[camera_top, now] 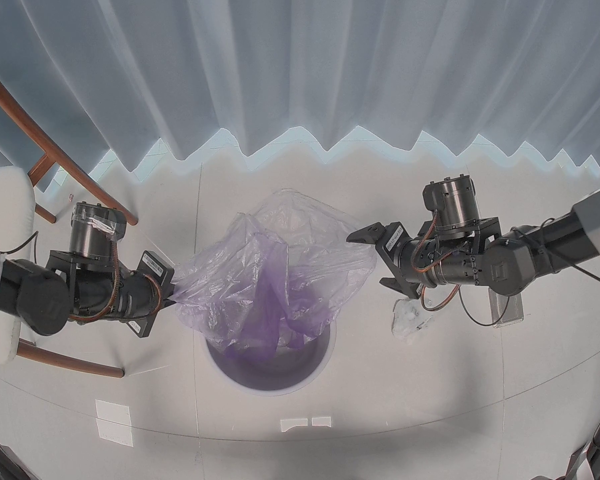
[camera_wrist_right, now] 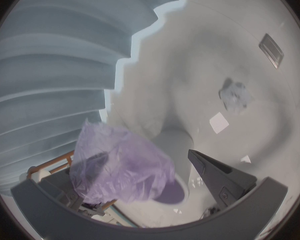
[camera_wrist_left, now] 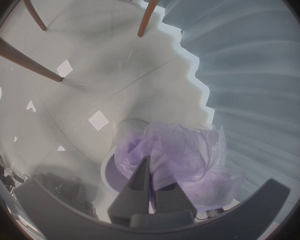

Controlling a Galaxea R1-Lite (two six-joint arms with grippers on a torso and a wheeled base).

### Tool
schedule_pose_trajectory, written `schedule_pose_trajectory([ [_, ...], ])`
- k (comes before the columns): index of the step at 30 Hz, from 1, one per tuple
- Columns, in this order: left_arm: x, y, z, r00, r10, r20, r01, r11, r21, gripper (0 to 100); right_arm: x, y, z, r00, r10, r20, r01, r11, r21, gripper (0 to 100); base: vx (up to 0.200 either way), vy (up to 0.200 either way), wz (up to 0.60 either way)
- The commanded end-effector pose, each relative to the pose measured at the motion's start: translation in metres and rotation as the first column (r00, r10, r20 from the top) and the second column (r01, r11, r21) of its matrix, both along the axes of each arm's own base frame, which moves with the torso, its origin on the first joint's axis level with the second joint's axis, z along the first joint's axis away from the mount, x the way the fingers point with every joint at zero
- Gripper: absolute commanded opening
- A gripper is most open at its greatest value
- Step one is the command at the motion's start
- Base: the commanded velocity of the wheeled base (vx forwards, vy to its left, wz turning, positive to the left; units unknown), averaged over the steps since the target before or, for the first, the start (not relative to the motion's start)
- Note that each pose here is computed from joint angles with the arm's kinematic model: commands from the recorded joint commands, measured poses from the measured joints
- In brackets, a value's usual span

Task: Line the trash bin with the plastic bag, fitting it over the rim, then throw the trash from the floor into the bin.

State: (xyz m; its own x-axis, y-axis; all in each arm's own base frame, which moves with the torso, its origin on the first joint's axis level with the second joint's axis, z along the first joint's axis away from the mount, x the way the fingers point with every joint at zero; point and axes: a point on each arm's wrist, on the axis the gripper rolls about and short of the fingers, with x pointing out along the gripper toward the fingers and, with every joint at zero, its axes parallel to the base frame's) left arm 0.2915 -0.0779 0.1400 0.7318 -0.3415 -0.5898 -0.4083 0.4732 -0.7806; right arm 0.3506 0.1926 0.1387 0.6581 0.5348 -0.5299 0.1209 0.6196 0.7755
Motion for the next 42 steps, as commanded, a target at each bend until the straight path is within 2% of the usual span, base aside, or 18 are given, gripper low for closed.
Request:
schedule_pose_trajectory([
  [1, -0.044, -0.007, 0.022, 0.996, -0.056, 0.067, 0.057, 0.998, -0.013, 0, -0.061, 0.02, 0.067, 0.997, 0.083, -0.004, -0.083, 0.992, 0.092, 100, 0.0, 0.0, 0.0],
  [5, -0.054, -0.011, 0.016, 0.996, -0.076, 0.044, 0.077, 0.997, -0.008, 0, -0.078, 0.04, 0.082, 0.99, 0.123, -0.068, -0.115, 0.986, 0.122, 100, 0.0, 0.0, 0.0],
  [6, -0.057, -0.012, 0.013, 0.996, -0.086, 0.036, 0.086, 0.996, -0.003, 0, -0.084, 0.049, 0.081, 0.984, 0.131, -0.125, -0.115, 0.985, 0.125, 100, 0.0, 0.0, 0.0],
  [9, -0.057, -0.01, 0.014, 0.996, -0.076, 0.041, 0.076, 0.997, 0.003, 0, -0.074, 0.054, 0.063, 0.979, 0.091, -0.185, -0.073, 0.992, 0.101, 100, 0.0, 0.0, 0.0],
  [11, -0.058, -0.007, 0.017, 0.996, -0.067, 0.054, 0.067, 0.998, 0.003, 0, -0.061, 0.048, 0.058, 0.984, 0.037, -0.173, -0.021, 0.995, 0.093, 100, 0.0, 0.0, 0.0],
  [12, -0.059, -0.004, 0.02, 0.996, -0.05, 0.068, 0.05, 0.999, 0.001, 0, -0.043, 0.036, 0.064, 0.993, -0.047, -0.11, 0.059, 0.992, 0.114, 100, 0.0, 0.0, 0.0],
  [13, -0.06, -0.003, 0.021, 0.996, -0.049, 0.071, 0.049, 0.999, 0.001, 0, -0.039, 0.031, 0.068, 0.994, -0.07, -0.086, 0.081, 0.988, 0.128, 100, 0.0, 0.0, 0.0],
  [17, -0.07, 0.003, 0.021, 0.997, -0.039, 0.072, 0.039, 0.999, 0.002, 0, -0.025, 0.009, 0.088, 0.993, -0.118, -0.019, 0.119, 0.979, 0.165, 100, 0.0, 0.0, 0.0],
  [22, -0.072, 0.012, 0.013, 0.999, -0.005, 0.044, 0.005, 1.0, 0.011, 0, -0.015, -0.026, 0.092, 0.991, -0.119, -0.053, 0.128, 0.968, 0.215, 100, 0.0, 0.0, 0.0],
  [26, -0.073, 0.012, 0.011, 0.999, -0.007, 0.037, 0.006, 1.0, 0.013, 0, -0.02, -0.031, 0.088, 0.994, -0.081, -0.078, 0.096, 0.97, 0.222, 100, 0.0, 0.0, 0.0],
  [29, -0.073, 0.012, 0.011, 0.999, -0.005, 0.035, 0.005, 1.0, 0.013, 0, -0.034, -0.028, 0.075, 0.994, 0.03, -0.101, -0.009, 0.979, 0.202, 100, 0.0, 0.0, 0.0],
  [30, -0.072, 0.012, 0.01, 0.999, -0.004, 0.034, 0.003, 1.0, 0.014, 0, -0.036, -0.028, 0.072, 0.994, 0.062, -0.084, -0.045, 0.979, 0.198, 100, 0.0, 0.0, 0.0],
  [32, -0.072, 0.012, 0.01, 0.999, -0.004, 0.034, 0.003, 1.0, 0.014, 0, -0.036, -0.028, 0.072, 0.994, 0.062, -0.084, -0.045, 0.979, 0.198, 100, 0.0, 0.0, 0.0],
  [33, -0.071, 0.019, 0.011, 0.999, 0.023, 0.035, -0.024, 1.0, 0.014, 0, -0.034, -0.036, 0.062, 0.993, 0.122, -0.004, -0.118, 0.97, 0.211, 100, 0.0, 0.0, 0.0],
  [38, -0.069, 0.029, 0.012, 0.997, 0.066, 0.039, -0.066, 0.998, 0.009, 0, -0.025, -0.054, 0.051, 0.993, 0.113, 0.018, -0.114, 0.969, 0.221, 100, 0.0, 0.0, 0.0],
  [42, -0.068, 0.034, 0.011, 0.997, 0.068, 0.043, -0.069, 0.997, 0.028, 0, -0.022, -0.066, 0.052, 0.992, 0.119, 0.028, -0.122, 0.965, 0.233, 100, 0.0, 0.0, 0.0],
])
